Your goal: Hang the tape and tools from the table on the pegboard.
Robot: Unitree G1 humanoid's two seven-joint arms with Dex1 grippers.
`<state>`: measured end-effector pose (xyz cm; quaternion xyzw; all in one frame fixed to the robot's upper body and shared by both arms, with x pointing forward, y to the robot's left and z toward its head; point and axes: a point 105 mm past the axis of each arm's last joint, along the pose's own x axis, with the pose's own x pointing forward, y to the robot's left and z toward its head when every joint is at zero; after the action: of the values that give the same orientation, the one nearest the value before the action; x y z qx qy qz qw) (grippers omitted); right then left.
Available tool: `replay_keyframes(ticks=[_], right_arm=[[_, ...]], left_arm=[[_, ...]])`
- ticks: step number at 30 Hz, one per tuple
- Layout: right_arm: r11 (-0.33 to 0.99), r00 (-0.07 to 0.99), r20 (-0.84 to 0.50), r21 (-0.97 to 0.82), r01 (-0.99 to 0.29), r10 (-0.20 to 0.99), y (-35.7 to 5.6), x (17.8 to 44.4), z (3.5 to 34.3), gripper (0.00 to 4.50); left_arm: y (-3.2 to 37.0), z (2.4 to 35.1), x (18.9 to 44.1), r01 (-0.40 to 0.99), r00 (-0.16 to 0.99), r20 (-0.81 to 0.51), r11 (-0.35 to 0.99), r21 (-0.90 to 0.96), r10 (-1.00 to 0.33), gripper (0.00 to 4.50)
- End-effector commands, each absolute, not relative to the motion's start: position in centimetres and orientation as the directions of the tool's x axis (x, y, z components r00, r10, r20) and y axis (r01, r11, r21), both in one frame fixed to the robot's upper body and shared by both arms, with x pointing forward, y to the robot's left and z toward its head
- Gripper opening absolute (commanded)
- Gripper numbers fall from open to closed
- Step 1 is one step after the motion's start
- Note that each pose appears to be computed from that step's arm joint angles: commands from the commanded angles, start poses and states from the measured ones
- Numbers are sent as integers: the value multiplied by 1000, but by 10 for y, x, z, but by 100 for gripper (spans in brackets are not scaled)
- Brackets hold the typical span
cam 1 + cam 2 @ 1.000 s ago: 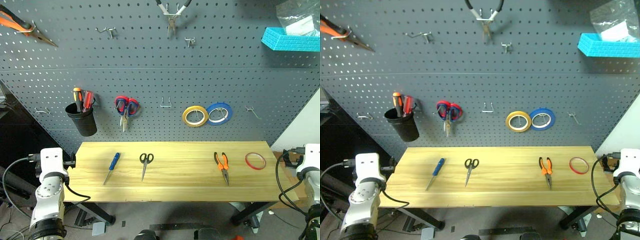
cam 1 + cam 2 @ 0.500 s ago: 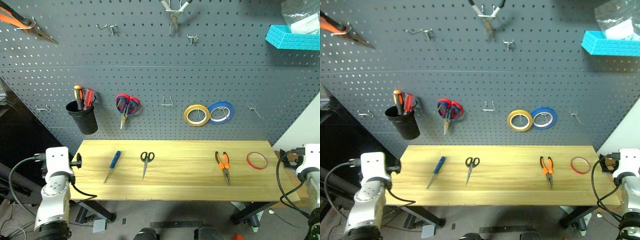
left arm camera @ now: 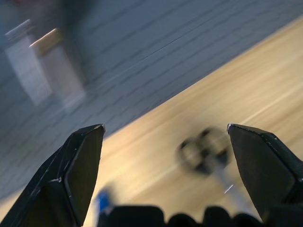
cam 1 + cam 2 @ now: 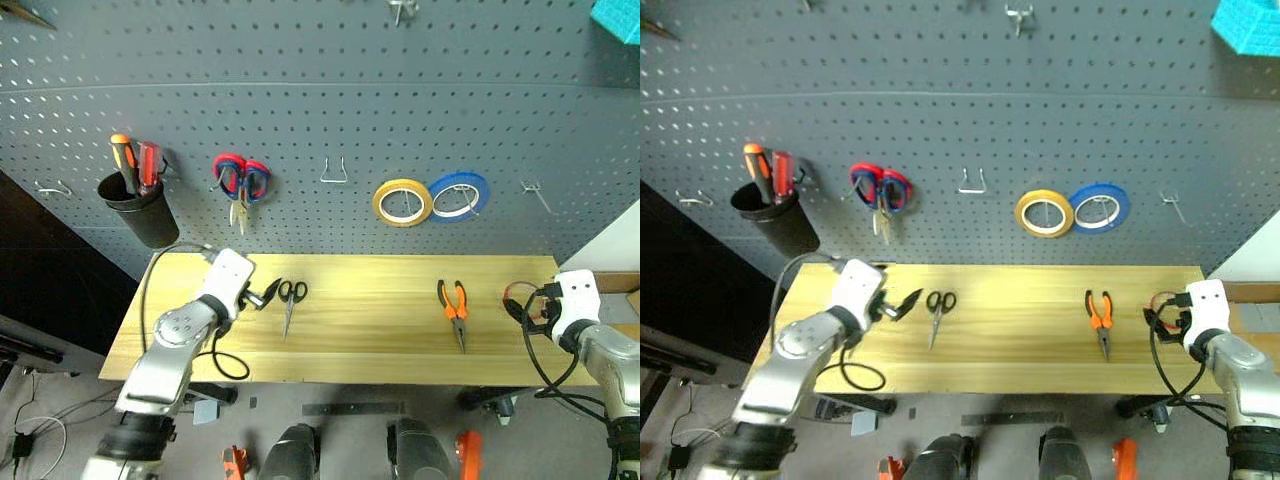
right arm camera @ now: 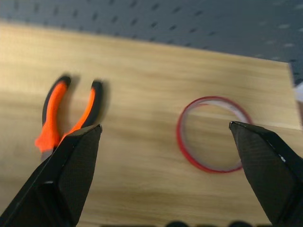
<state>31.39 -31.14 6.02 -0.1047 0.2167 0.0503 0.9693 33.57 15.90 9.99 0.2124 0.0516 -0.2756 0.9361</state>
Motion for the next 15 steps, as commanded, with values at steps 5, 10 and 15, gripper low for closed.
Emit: replay_keyframes(ticks=[5, 10, 15], right_arm=[[947, 875, -468, -208, -245, 124, -309, 339, 71, 450], [954, 852, -516, -204, -218, 85, -325, 360, 69, 450], [965, 826, -563, -197, -173, 33, -341, 370, 65, 450]], left_arm=[[84, 131, 320, 836, 544, -212, 501, 223, -812, 446], [59, 147, 313, 908, 397, -230, 343, 241, -888, 446], [46, 156, 308, 923, 331, -229, 265, 277, -915, 446]])
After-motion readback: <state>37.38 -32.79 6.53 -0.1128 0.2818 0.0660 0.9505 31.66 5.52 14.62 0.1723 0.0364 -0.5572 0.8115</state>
